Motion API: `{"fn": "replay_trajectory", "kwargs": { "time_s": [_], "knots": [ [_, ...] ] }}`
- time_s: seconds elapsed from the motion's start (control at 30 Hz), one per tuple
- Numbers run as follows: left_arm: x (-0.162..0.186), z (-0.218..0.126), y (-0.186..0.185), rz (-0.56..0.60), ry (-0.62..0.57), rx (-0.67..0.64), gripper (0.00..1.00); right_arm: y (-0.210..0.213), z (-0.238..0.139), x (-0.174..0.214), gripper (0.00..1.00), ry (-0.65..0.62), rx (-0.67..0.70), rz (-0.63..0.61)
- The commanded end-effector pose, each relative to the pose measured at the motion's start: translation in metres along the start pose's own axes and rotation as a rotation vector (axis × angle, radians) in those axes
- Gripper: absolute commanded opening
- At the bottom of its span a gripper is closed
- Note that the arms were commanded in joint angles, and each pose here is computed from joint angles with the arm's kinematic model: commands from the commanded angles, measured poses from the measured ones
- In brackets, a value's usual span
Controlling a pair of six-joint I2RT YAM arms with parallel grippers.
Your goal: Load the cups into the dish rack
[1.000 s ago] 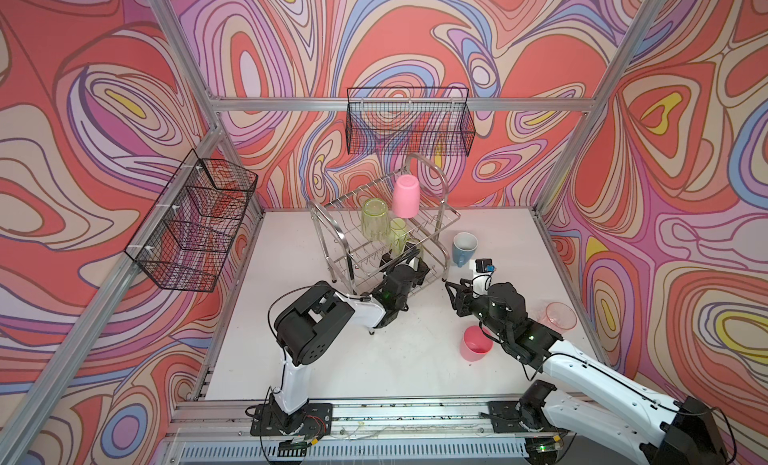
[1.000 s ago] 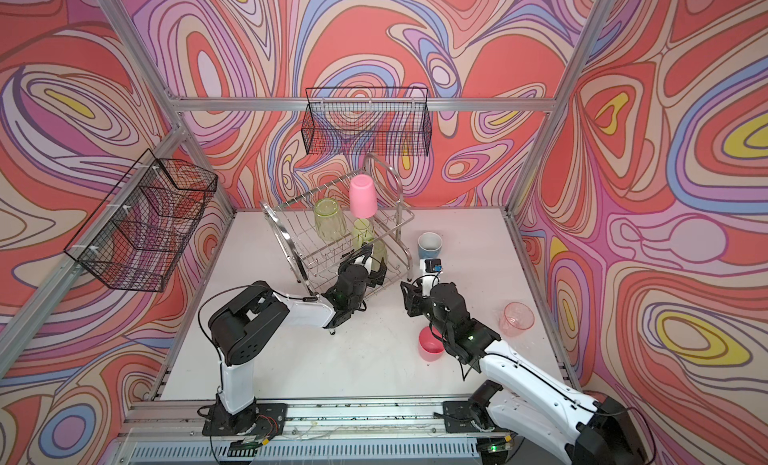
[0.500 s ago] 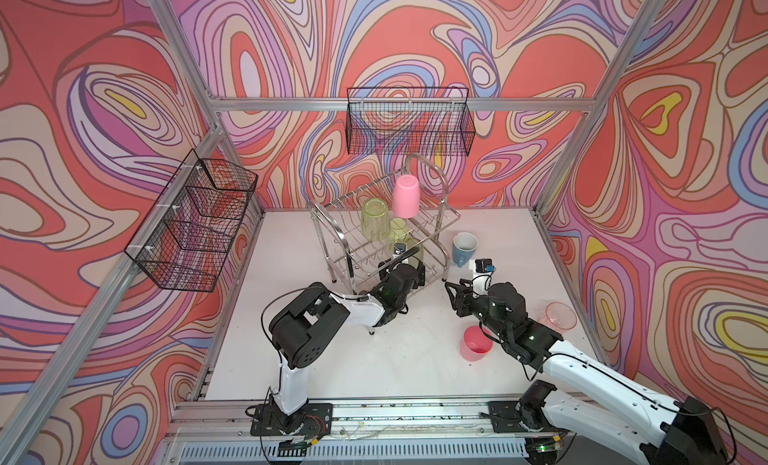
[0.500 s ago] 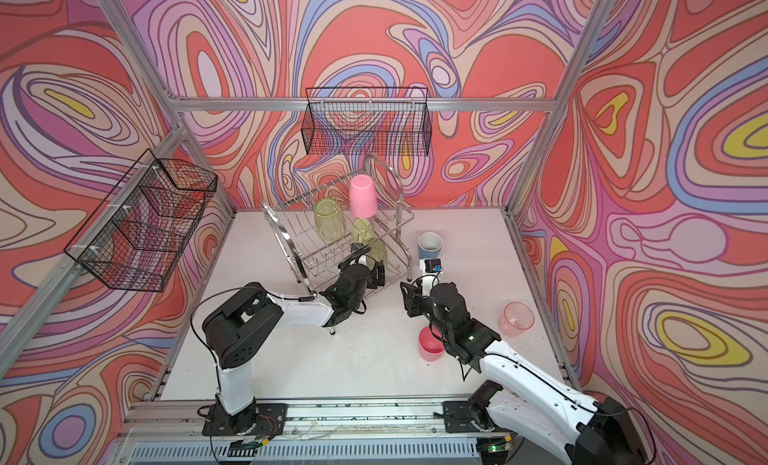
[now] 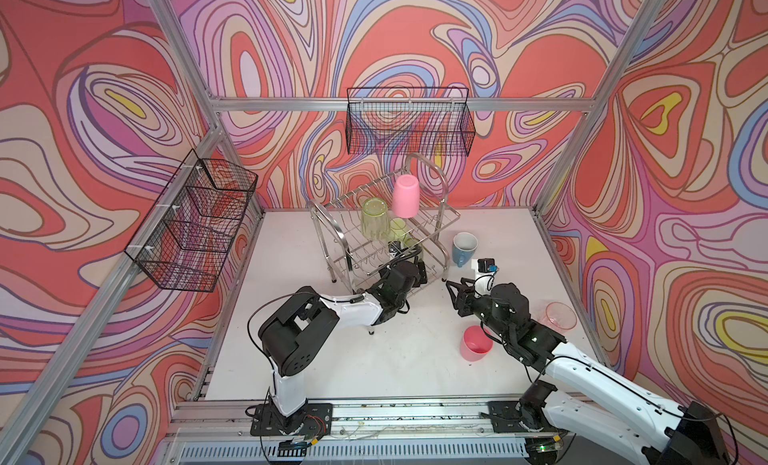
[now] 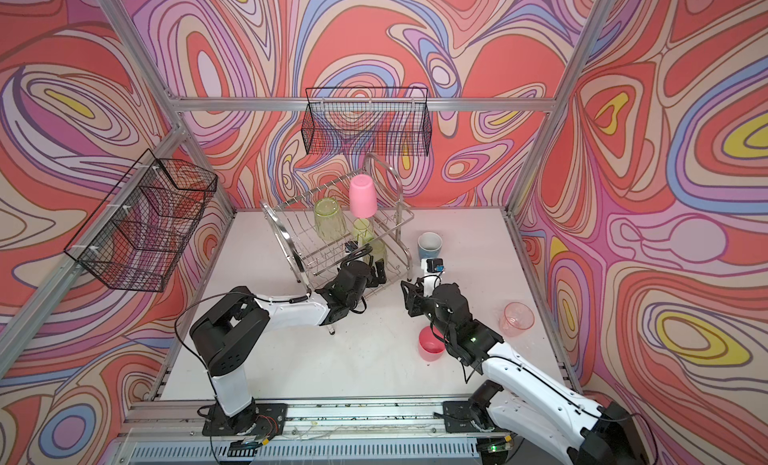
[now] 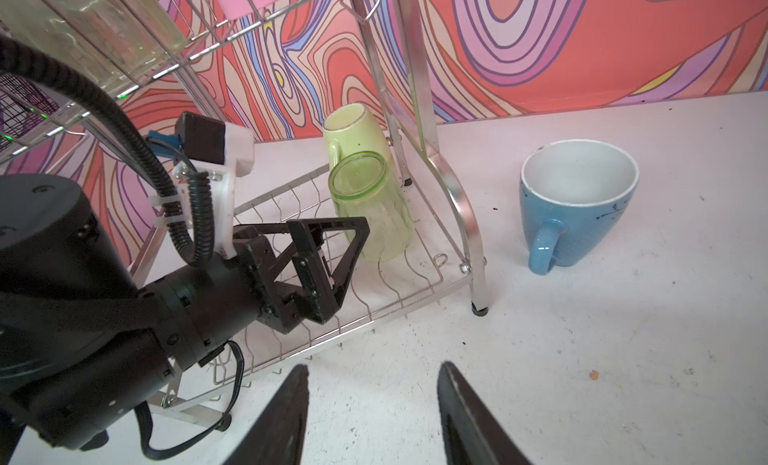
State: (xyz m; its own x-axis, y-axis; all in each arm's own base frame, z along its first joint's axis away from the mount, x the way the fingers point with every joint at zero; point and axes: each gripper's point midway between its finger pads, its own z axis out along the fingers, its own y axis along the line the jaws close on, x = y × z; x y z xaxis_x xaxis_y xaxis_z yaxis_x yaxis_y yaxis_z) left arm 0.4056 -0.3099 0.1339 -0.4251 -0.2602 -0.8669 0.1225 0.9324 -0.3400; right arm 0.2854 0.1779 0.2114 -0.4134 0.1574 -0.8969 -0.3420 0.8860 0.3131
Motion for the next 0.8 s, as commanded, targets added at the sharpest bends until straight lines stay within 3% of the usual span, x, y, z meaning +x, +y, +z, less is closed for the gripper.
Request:
{"fn": "replay_trajectory", "kwargs": {
  "time_s": [0.0, 0.37, 0.77],
  "knots": [
    [-0.025, -0.011, -0.016, -0.039, -0.036, 0.03, 0.97, 0.002, -0.004, -0.001, 0.52, -0.01, -0.012, -0.001],
    [-0.022, -0.027, -0.036, 0.036, -0.045, 0.068, 0.97, -0.001, -0.008, -0.006, 0.52, -0.018, 0.005, 0.016],
    [-0.006, -0.063, -0.058, 0.2, -0.004, 0.164, 0.96, -0.026, 0.01, -0.017, 0.5, 0.071, 0.221, 0.07]
  ]
}}
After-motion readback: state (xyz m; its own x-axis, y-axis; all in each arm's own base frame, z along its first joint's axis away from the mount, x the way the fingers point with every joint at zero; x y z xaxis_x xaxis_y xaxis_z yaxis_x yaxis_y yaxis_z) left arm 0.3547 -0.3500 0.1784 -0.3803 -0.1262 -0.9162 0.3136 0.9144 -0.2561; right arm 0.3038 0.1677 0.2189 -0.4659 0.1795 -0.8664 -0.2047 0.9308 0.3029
